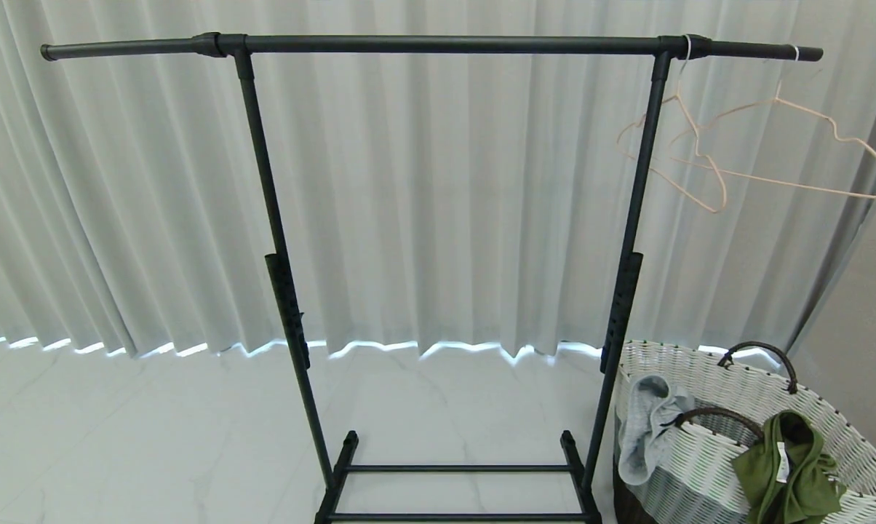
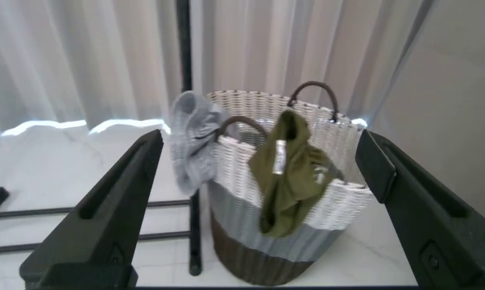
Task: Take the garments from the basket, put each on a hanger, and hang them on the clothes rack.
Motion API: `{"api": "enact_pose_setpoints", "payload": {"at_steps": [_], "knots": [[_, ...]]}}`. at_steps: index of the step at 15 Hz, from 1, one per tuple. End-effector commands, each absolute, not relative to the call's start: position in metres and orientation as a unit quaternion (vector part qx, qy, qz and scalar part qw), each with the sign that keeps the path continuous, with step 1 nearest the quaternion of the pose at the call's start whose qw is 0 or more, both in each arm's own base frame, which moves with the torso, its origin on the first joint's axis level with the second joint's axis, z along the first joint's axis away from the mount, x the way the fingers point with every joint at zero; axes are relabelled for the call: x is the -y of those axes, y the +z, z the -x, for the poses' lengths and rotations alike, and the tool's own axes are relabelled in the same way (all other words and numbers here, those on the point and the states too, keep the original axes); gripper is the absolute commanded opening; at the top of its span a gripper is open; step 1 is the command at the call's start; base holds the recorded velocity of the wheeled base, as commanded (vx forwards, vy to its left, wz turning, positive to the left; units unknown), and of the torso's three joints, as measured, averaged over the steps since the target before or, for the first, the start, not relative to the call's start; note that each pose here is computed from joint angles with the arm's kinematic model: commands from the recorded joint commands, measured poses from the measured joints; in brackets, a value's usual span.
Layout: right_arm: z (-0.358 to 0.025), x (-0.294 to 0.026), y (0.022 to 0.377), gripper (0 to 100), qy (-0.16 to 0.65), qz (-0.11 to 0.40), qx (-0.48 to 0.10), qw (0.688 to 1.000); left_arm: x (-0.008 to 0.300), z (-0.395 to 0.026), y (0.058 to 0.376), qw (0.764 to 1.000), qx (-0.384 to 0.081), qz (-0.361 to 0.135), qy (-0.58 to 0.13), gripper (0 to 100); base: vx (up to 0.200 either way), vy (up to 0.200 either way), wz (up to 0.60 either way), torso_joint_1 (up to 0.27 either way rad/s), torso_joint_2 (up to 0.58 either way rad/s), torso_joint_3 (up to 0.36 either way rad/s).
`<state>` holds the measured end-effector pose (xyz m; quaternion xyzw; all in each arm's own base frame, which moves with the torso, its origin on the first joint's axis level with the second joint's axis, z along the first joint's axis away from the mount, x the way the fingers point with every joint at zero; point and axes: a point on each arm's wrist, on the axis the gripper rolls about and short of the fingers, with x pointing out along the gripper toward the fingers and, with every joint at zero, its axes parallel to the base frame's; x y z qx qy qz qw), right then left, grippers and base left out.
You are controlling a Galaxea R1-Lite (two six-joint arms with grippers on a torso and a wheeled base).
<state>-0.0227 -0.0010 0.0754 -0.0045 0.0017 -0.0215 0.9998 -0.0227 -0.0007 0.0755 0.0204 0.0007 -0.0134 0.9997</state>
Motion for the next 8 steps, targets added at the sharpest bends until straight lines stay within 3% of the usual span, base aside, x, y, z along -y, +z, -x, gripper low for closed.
{"api": "enact_pose_setpoints", "payload": {"at_steps": [1, 4, 8], "knots": [[0.0227, 0.001, 0.0755, 100, -0.021, 0.003, -0.001, 1.0, 0.0008, 0.0226, 0.0755, 1.0, -0.001, -0.021, -0.014, 100, 0.0, -0.2, 0.0, 0.007, 0.0, -0.002], [0.0227, 0.001, 0.0755, 100, -0.021, 0.003, -0.001, 1.0, 0.0008, 0.0226, 0.0755, 1.0, -0.001, -0.021, -0.015, 100, 0.0, -0.2, 0.0, 0.002, 0.01, -0.002], [0.0227, 0.001, 0.0755, 100, -0.021, -0.008, -0.001, 1.0, 0.0008, 0.0226, 0.0755, 1.0, -0.001, -0.018, -0.014, 100, 0.0, 0.0, 0.0, 0.0, 0.0, 0.0]]}}
